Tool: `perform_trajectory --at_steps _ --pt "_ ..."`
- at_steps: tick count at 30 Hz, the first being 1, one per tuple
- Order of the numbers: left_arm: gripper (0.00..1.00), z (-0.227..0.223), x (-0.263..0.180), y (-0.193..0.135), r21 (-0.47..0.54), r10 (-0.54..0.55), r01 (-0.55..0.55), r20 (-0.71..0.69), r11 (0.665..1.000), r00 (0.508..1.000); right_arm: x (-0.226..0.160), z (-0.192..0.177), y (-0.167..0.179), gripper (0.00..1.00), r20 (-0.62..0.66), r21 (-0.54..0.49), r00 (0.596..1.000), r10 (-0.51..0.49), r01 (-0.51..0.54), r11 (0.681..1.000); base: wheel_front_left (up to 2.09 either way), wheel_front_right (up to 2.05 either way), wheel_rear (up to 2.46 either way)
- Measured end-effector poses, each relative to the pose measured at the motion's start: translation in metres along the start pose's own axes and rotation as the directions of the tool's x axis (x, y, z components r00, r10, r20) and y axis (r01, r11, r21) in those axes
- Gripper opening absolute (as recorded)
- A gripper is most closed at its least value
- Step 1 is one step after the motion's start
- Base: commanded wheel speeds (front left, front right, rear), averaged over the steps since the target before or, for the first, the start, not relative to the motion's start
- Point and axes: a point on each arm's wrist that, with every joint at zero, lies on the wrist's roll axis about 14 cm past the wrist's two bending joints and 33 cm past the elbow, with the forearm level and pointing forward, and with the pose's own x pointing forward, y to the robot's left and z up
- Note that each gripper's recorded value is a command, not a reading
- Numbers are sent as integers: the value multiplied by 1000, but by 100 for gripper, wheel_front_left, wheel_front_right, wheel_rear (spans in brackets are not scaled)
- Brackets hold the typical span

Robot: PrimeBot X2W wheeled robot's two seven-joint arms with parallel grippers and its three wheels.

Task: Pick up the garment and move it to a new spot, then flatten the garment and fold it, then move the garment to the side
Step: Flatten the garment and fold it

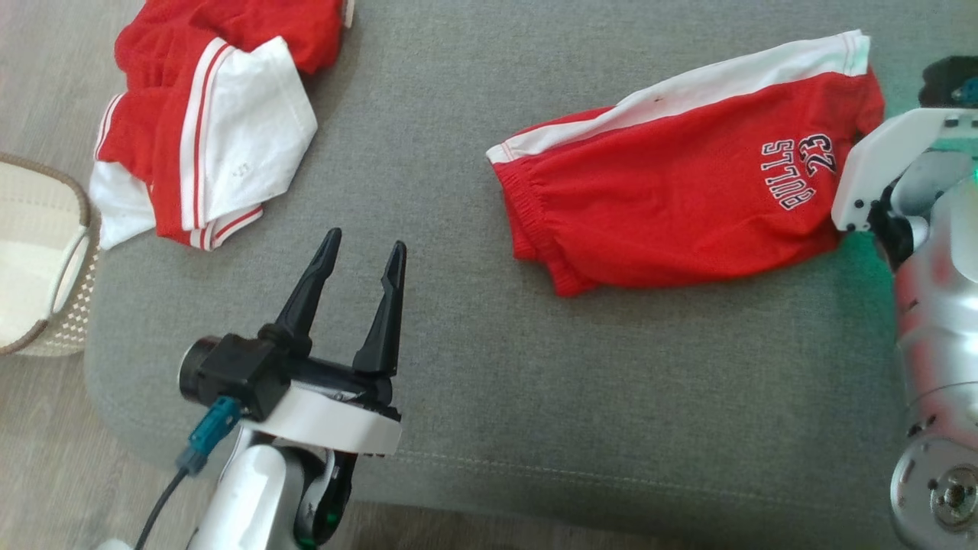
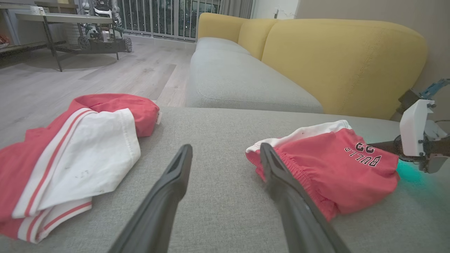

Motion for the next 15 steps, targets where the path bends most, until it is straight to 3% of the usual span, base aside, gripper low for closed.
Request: perform_trajectory --at_steps 8,15 --pt "100 5 5 -9 -11 -26 26 19 1000 999 -15 -1 -14 0 0 -37 999 -35 34 999 0 0 0" --pt "100 4 7 -28 -32 -82 83 26 996 996 -46 0 -72 0 30 -77 986 -164 166 983 0 0 0"
